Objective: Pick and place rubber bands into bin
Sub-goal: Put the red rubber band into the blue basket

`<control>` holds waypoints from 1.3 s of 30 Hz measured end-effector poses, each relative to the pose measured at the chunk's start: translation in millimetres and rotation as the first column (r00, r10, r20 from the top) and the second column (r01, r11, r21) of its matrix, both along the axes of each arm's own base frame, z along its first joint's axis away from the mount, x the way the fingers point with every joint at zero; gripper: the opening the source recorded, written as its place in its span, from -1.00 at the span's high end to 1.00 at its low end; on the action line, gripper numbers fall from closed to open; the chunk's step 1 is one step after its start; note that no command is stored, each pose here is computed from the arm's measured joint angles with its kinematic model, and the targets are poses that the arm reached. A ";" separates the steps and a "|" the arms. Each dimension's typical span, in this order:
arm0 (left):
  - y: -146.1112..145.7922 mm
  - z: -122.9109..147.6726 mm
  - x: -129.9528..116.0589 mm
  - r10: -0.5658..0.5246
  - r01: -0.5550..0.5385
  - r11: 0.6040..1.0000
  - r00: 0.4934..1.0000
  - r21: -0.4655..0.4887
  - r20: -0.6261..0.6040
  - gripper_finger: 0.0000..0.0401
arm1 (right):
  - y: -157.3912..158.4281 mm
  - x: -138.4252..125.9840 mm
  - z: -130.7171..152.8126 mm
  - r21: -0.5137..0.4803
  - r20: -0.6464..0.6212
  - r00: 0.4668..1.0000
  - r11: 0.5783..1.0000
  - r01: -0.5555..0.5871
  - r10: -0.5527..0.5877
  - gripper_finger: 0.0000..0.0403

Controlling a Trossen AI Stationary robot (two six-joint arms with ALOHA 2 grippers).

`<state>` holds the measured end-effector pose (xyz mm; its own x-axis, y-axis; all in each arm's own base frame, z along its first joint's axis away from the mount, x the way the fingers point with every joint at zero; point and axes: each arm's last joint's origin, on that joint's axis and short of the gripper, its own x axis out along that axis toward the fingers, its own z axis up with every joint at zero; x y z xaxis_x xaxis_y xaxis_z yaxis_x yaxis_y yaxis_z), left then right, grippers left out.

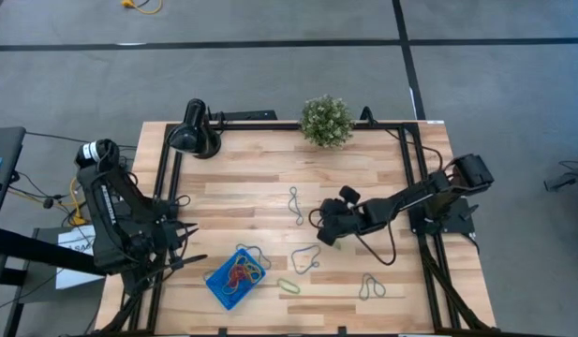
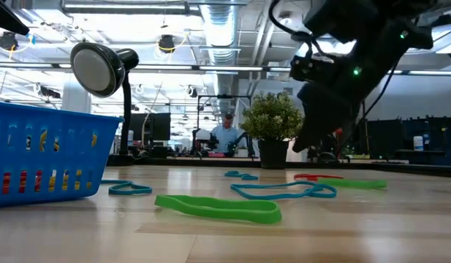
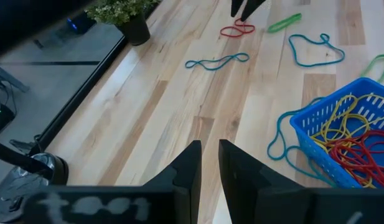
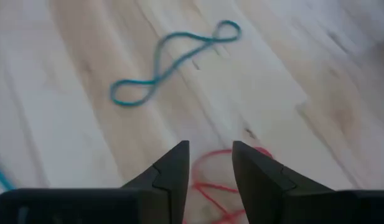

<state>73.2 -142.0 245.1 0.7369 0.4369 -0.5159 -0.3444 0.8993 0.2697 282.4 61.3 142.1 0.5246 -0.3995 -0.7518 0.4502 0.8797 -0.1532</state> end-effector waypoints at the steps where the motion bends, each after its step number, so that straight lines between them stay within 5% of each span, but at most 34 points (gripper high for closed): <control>1: 0.0 0.0 0.0 0.000 0.000 1.000 1.000 0.000 0.000 0.77 | -1.5 -0.7 -0.6 -0.002 -0.006 1.000 1.000 0.007 -0.008 0.41; 8: -2.6 -0.9 0.9 -0.012 0.012 1.000 1.000 -0.014 0.001 0.77 | -7.8 2.6 -11.3 0.079 -0.047 0.998 0.996 0.037 -0.033 0.41; 17: -4.4 -1.6 1.4 -0.029 0.029 1.000 1.000 -0.012 -0.007 0.77 | -5.3 3.5 -45.1 0.040 -0.110 0.990 0.994 0.097 -0.092 0.41; 39: -6.4 -2.1 2.1 -0.037 0.037 0.999 0.999 -0.025 -0.005 0.77 | -7.5 10.0 -37.6 0.183 -0.029 0.995 0.978 0.097 -0.093 0.53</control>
<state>75.3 -148.4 243.0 0.7495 0.3960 -0.5304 -0.3090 0.9180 0.2488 292.4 53.8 104.6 0.4747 -0.3009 -0.8271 0.5316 0.8470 -0.0030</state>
